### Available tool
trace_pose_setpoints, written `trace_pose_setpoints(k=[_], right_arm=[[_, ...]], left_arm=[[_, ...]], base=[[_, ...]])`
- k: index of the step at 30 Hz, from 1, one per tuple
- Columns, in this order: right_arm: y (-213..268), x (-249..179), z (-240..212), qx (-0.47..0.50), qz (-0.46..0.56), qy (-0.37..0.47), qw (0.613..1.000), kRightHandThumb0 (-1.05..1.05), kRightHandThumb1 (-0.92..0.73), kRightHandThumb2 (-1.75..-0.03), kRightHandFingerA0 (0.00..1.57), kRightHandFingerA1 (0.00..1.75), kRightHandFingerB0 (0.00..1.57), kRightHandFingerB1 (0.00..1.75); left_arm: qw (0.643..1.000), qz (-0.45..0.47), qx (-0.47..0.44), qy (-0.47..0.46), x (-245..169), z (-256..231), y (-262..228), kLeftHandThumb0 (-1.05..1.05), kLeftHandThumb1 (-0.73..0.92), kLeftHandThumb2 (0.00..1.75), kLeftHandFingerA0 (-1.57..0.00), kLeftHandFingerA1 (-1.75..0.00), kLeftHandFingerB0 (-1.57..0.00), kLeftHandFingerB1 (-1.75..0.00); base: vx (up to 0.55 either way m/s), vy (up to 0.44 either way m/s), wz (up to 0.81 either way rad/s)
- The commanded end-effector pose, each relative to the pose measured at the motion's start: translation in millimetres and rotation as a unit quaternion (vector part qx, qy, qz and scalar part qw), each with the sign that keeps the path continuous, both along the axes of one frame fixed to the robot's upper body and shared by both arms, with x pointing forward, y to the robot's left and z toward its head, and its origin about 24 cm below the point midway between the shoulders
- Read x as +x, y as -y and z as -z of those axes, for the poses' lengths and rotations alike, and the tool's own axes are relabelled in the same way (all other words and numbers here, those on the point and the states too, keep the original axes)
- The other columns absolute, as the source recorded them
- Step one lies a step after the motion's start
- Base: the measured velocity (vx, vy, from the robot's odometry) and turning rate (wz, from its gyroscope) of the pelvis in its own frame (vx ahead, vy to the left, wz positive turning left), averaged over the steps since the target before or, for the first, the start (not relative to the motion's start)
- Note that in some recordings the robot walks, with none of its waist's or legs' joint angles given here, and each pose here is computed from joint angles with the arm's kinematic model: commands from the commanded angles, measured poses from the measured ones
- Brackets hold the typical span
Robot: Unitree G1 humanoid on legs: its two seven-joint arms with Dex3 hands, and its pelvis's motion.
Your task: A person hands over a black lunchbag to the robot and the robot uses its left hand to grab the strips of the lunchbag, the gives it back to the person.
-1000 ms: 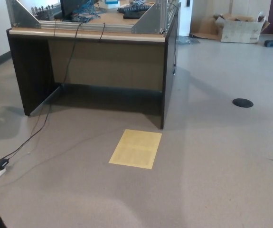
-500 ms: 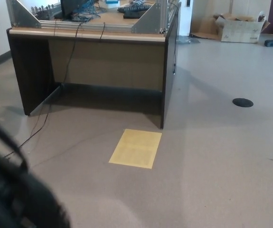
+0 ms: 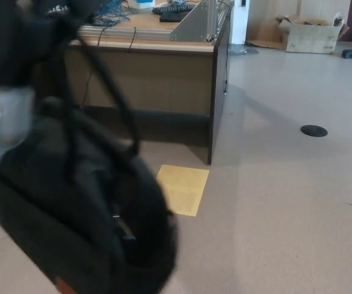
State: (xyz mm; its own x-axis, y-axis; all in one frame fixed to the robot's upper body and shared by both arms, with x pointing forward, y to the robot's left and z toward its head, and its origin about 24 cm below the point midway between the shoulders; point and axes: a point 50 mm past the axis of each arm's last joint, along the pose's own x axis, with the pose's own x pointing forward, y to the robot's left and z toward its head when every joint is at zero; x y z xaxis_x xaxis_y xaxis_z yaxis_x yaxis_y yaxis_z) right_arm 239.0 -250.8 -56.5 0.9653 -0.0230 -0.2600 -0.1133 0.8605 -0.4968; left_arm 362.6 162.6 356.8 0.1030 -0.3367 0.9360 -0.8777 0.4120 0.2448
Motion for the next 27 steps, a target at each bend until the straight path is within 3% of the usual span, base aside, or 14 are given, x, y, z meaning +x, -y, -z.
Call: trace_pose_setpoints(k=[1, 3, 8, 9, 10, 12, 13, 15, 16, 20, 21, 23, 24, 27], right_arm=[[4, 7, -6, -0.011, 0.002, 0.004, 1.0, -0.72, -0.67, -1.09, 0.4, 0.58, 0.34, 0.52], [3, 8, -7, -0.002, 0.005, 0.01, 1.0, -0.76, -0.85, -0.66, 0.43, 0.45, 0.42, 0.41], [5, 11, -9, -0.004, 0.007, 0.009, 1.0, -0.8, -0.68, -0.92, 0.36, 0.5, 0.39, 0.5], [5, 12, -9, -0.003, 0.007, 0.006, 1.0, -0.76, -0.85, -0.66, 0.42, 0.42, 0.42, 0.39], [5, 13, -9, -0.001, 0.007, 0.006, 1.0, -0.75, -0.85, -0.66, 0.42, 0.43, 0.42, 0.39], [5, 13, -10, 0.006, 0.008, 0.007, 1.0, -0.75, -0.84, -0.65, 0.42, 0.43, 0.42, 0.39], [5, 13, -10, 0.005, 0.007, 0.008, 1.0, -0.72, -0.66, -1.07, 0.39, 0.57, 0.34, 0.52], [4, 13, -10, -0.002, 0.004, 0.008, 1.0, -0.77, -0.86, -0.66, 0.43, 0.43, 0.42, 0.39], [3, 13, -9, 0.001, 0.003, 0.008, 1.0, -0.76, -0.86, -0.66, 0.43, 0.43, 0.42, 0.4], [2, 13, -8, 0.001, 0.001, 0.004, 1.0, -0.79, -0.8, -0.7, 0.43, 0.45, 0.39, 0.4], [1, 13, -8, 0.001, 0.0, 0.003, 1.0, -0.72, -0.67, -1.07, 0.38, 0.56, 0.33, 0.52], [1, 12, -8, 0.002, -0.002, 0.002, 1.0, -0.72, -0.67, -1.07, 0.38, 0.56, 0.33, 0.52], [1, 12, -8, 0.004, -0.002, 0.001, 1.0, -0.72, -0.67, -1.07, 0.37, 0.56, 0.33, 0.52], [1, 11, -8, 0.0, -0.004, 0.001, 1.0, -0.73, -0.67, -1.07, 0.37, 0.56, 0.34, 0.52]], left_arm=[[0.997, 0.026, 0.073, 0.007, -2, -32, 64, -0.29, 0.61, 0.56, -0.82, -1.75, -0.61, -1.7], [0.997, 0.025, 0.077, 0.012, -3, -38, 82, -0.29, 0.61, 0.56, -0.84, -1.75, -0.62, -1.72], [0.995, 0.039, 0.094, 0.021, -7, -45, 109, -0.28, 0.62, 0.57, -0.83, -1.75, -0.65, -1.69], [0.994, 0.041, 0.101, 0.022, -8, -46, 115, -0.29, 0.63, 0.58, -0.83, -1.75, -0.65, -1.69], [0.993, 0.043, 0.107, 0.023, -9, -46, 120, -0.39, 0.44, 0.83, -1.13, -1.4, -0.96, -1.3], [0.992, 0.049, 0.111, 0.02, -10, -46, 129, -0.4, 0.44, 0.83, -1.12, -1.4, -0.95, -1.3], [0.992, 0.054, 0.111, 0.017, -11, -46, 132, -0.31, 0.62, 0.57, -0.81, -1.75, -0.65, -1.68], [0.992, 0.062, 0.109, 0.014, -11, -44, 138, -0.3, 0.62, 0.57, -0.82, -1.75, -0.64, -1.69], [0.991, 0.061, 0.115, 0.005, -11, -41, 142, -0.4, 0.45, 0.82, -1.13, -1.4, -0.93, -1.29], [0.991, 0.058, 0.122, -0.012, -8, -36, 147, -0.44, 0.4, 0.82, -1.18, -1.41, -0.96, -1.28], [0.99, 0.061, 0.124, -0.014, -8, -33, 147, -0.39, 0.41, 0.81, -1.16, -1.41, -0.94, -1.26], [0.99, 0.064, 0.127, -0.012, -6, -26, 147, -0.3, 0.6, 0.59, -0.82, -1.75, -0.73, -1.57], [0.99, 0.06, 0.13, -0.013, -5, -22, 147, -0.38, 0.41, 0.8, -1.15, -1.4, -0.96, -1.27], [0.989, 0.045, 0.137, -0.014, -2, -17, 147, -0.34, 0.56, 0.57, -0.86, -1.75, -0.93, -1.09]], base=[[0.0, 0.0, 0.0], [0.0, 0.0, 0.0], [0.0, 0.0, 0.0], [0.0, 0.0, 0.0], [0.0, 0.0, 0.0], [0.0, 0.0, 0.0], [0.0, 0.0, 0.0], [0.0, 0.0, 0.0], [0.0, 0.0, 0.0], [0.0, 0.0, 0.0], [0.0, 0.0, 0.0], [0.0, 0.0, 0.0], [0.0, 0.0, 0.0], [0.0, 0.0, 0.0]])
